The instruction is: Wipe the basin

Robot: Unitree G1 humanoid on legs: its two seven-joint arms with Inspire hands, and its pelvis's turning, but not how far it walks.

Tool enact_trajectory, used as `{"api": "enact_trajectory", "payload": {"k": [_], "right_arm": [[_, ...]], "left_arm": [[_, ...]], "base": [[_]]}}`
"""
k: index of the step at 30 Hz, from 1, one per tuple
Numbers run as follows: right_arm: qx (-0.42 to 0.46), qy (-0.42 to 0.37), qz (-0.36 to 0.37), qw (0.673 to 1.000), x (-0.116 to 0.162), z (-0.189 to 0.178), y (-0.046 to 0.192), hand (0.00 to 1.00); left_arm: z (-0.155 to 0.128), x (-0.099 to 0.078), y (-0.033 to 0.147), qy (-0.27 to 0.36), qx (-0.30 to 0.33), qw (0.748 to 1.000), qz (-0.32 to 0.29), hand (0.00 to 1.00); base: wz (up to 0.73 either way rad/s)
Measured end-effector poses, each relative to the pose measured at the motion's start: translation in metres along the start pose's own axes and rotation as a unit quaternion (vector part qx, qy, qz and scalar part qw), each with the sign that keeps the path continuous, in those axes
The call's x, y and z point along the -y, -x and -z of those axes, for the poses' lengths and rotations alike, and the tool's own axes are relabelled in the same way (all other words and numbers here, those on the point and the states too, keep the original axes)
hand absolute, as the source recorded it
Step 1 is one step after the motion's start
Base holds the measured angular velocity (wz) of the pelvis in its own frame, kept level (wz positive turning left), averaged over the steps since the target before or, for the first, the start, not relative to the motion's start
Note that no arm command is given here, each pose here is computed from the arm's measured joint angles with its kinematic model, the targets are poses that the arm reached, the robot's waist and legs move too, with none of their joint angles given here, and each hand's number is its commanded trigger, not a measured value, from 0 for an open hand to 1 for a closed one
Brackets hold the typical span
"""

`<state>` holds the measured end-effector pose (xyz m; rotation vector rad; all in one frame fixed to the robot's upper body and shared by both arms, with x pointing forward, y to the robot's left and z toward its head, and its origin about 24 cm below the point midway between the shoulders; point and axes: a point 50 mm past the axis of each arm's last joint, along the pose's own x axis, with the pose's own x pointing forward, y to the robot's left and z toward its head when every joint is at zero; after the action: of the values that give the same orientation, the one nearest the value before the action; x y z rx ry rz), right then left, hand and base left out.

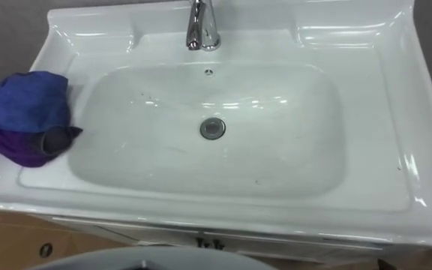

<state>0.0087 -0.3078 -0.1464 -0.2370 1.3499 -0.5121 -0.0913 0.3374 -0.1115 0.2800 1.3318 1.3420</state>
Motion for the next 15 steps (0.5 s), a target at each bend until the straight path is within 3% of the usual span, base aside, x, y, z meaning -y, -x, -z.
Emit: {"api": "enact_trajectory", "payload": {"k": [5,15], "right_arm": [[-0.033,0.012,-0.015,0.999,-0.004,0.016,0.002,0.00],[-0.072,0.057,-0.063,0.994,-0.023,0.031,0.006,0.00]], "left_arm": [[0.031,0.021,0.016,-0.075,-0.026,0.995,0.068,0.00],[0.031,0.060,0.037,-0.181,0.003,0.965,0.189,0.00]], "base": [[-0.04],[-0.04]]}}
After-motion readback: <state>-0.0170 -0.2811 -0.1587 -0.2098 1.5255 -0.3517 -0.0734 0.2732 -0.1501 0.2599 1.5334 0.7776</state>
